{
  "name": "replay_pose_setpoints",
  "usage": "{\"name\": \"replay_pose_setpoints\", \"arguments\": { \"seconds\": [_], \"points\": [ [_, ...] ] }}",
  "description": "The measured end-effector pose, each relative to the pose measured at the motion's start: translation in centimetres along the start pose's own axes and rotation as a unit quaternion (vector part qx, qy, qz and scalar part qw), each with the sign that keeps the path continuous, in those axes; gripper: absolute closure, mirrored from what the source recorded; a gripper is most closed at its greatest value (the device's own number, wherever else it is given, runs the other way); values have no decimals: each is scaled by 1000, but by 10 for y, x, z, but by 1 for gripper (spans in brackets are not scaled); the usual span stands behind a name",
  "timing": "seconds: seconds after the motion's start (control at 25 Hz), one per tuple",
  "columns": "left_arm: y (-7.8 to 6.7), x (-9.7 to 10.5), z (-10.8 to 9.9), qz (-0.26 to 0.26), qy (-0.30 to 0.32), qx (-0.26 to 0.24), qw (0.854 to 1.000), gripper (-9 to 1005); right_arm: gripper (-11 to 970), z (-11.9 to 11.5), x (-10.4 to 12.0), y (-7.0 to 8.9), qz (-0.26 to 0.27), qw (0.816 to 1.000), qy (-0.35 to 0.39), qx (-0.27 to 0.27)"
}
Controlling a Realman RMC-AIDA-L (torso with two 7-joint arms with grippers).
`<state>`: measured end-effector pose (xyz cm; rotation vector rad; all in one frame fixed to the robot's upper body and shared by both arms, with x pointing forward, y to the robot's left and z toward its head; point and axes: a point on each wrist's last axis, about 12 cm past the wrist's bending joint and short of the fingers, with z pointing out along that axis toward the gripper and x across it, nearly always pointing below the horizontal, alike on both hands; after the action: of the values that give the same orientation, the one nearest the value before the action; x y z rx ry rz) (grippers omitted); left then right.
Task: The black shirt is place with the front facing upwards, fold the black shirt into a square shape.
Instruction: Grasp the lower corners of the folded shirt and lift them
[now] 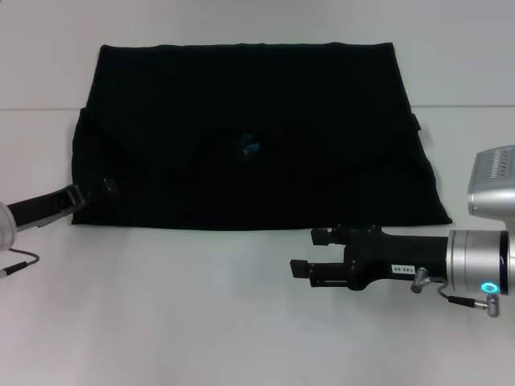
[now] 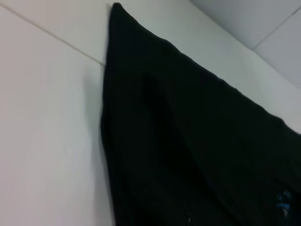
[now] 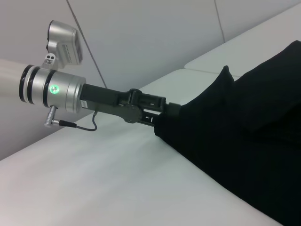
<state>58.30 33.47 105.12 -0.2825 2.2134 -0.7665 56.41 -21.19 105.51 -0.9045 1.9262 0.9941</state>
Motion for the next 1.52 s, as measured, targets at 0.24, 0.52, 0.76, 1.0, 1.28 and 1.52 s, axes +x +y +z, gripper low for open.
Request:
{"name": "replay_pose_setpoints", "arguments": {
  "seconds": [0.24,0.52,0.76,1.0,1.28,1.52],
  "points": [
    [-6,3,6,26,16,-3,1000,313,149,-1,-2,-1,1,1000,-7,2],
    [-3,2,4,24,10,-8,1000,653,153,-1,-3,-1,3,1000,-14,3],
    [-2,2,3,26,11,-8,1000,890,156,-4,-7,-2,24,999,-32,5],
    [-3,3,1,28,19,3,999,921,159,-27,-24,-18,105,993,-37,38],
    [-3,5,-10,23,34,33,999,942,163,-91,-54,-48,244,960,38,134],
    [-4,10,-25,12,57,74,996,942,166,-129,-71,-64,314,919,94,219]
  ]
}}
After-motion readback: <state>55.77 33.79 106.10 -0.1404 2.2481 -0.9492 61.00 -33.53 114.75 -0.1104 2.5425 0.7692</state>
